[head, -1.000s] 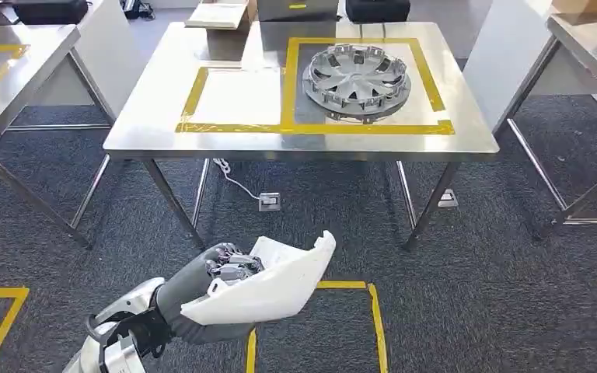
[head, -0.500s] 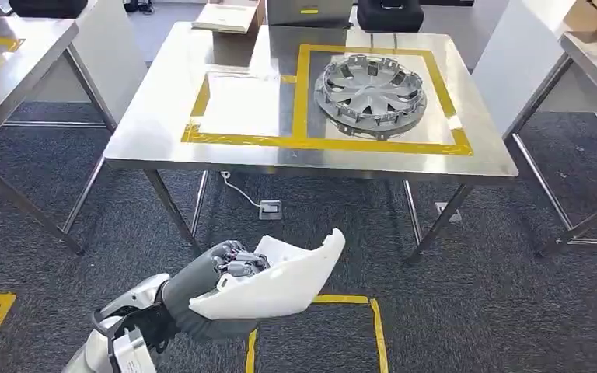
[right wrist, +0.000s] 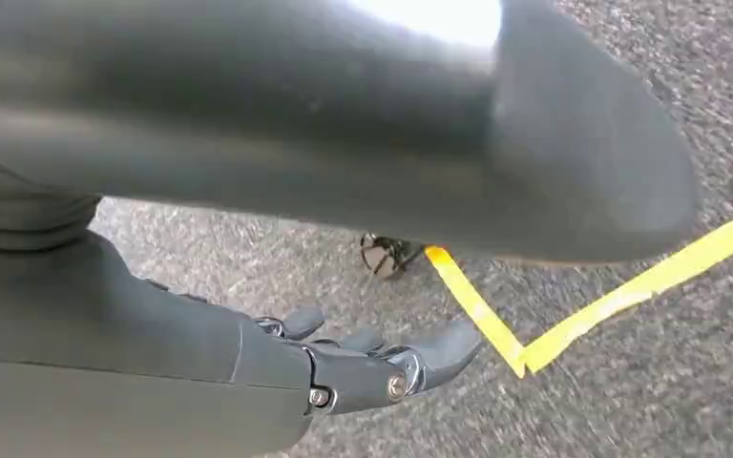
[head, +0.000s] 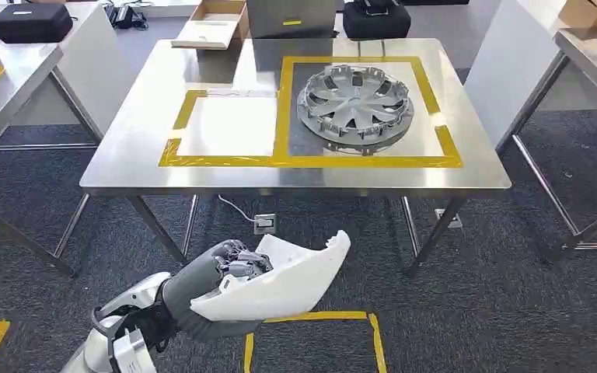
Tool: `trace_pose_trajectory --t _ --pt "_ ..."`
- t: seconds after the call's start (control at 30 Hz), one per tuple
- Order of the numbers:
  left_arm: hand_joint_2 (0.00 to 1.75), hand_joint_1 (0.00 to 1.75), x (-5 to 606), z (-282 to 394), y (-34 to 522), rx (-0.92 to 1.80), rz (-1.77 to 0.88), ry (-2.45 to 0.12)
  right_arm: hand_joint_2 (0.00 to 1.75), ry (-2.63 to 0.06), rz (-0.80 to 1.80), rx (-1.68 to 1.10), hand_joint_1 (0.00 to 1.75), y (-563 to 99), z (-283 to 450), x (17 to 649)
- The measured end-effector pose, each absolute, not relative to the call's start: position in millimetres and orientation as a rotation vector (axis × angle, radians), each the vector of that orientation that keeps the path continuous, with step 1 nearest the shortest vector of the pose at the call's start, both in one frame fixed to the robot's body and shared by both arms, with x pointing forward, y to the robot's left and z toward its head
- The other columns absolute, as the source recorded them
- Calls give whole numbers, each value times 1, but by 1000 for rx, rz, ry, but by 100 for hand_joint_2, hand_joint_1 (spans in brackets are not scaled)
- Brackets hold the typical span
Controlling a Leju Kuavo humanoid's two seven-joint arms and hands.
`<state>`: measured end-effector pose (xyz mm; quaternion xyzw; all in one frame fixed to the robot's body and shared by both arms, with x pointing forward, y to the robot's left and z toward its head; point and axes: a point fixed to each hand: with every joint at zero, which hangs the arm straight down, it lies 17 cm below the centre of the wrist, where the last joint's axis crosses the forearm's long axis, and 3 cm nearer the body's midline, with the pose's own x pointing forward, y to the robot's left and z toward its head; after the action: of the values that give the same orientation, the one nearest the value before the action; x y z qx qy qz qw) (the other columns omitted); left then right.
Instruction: Take the parts from the cabinet and place them on the table.
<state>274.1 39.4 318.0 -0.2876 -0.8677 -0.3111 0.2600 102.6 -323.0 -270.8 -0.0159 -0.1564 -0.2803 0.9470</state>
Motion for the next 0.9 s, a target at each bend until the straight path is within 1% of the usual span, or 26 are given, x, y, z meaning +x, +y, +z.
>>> trace_pose_trajectory --t 0.37,0.9 --pt "175 175 271 320 37 -787 -856 -2348 0 -332 -568 -13 0 -316 -269 110" --pt "175 175 270 321 37 -791 -859 -2351 0 -320 -567 -23 0 -317 -271 104"
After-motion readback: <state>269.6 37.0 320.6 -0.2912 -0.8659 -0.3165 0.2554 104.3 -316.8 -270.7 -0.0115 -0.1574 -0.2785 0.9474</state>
